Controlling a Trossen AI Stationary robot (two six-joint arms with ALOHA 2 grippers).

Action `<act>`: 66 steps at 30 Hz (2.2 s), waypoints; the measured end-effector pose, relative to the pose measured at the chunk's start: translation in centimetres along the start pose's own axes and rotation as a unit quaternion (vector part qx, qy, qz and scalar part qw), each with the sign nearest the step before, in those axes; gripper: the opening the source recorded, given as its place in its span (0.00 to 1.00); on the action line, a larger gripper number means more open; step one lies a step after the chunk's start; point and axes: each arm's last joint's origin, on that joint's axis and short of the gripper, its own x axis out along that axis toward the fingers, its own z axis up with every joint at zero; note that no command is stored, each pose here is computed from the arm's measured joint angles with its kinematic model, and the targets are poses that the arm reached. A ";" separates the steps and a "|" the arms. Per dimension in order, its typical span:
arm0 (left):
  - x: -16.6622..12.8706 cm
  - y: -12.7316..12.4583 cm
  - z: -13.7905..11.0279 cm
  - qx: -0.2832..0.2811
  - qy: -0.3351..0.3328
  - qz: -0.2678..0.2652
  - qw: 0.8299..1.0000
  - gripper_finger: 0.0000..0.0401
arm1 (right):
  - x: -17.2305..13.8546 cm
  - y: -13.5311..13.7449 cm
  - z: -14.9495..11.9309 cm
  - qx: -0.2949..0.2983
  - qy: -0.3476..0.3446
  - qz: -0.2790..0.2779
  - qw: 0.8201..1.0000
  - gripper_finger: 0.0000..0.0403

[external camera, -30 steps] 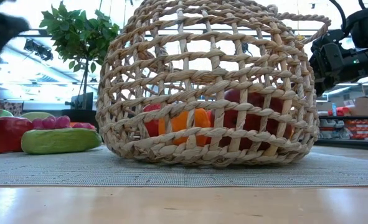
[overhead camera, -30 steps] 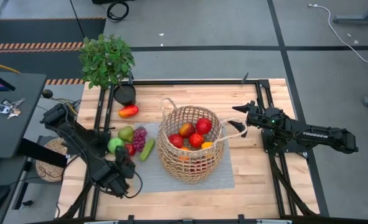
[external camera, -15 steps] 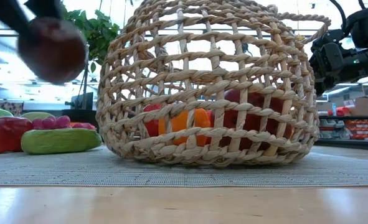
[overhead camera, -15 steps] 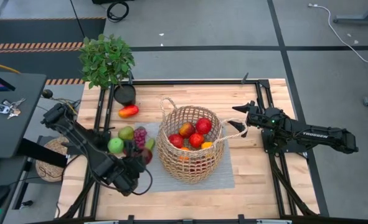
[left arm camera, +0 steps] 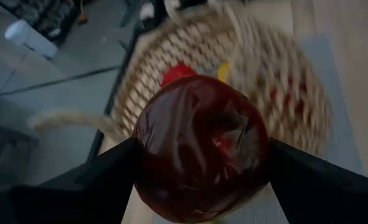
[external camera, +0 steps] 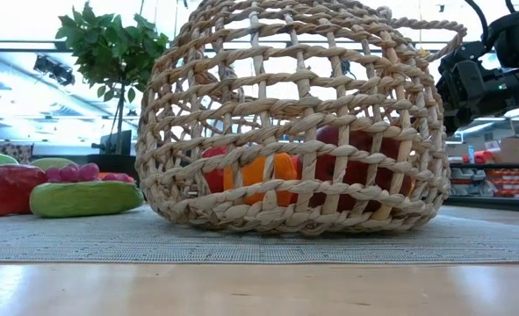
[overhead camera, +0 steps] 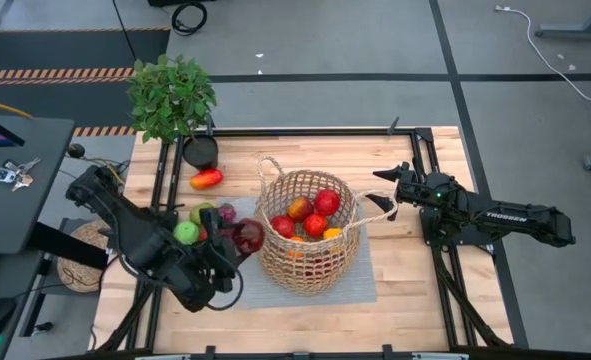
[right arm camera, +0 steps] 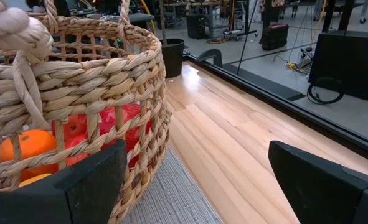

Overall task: Build produce basket
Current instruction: Put the dark red apple into the brown basket

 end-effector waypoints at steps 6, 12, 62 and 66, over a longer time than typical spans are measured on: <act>-0.4 2.4 3.5 -0.012 -0.059 0.017 0.998 0.82 | 0.0 0.0 0.0 0.036 0.000 0.000 0.999 0.98; 1.9 4.7 6.0 0.030 -0.097 0.043 0.994 0.82 | 0.0 0.0 0.0 0.034 0.000 0.000 0.999 0.98; 18.7 13.8 9.2 -0.173 -0.079 -0.207 0.960 0.82 | 0.1 0.0 0.3 0.034 -0.012 -0.002 0.999 0.98; 18.4 14.1 9.5 -0.196 -0.082 -0.207 0.955 0.82 | 0.1 0.0 0.3 0.034 -0.012 -0.002 0.999 0.98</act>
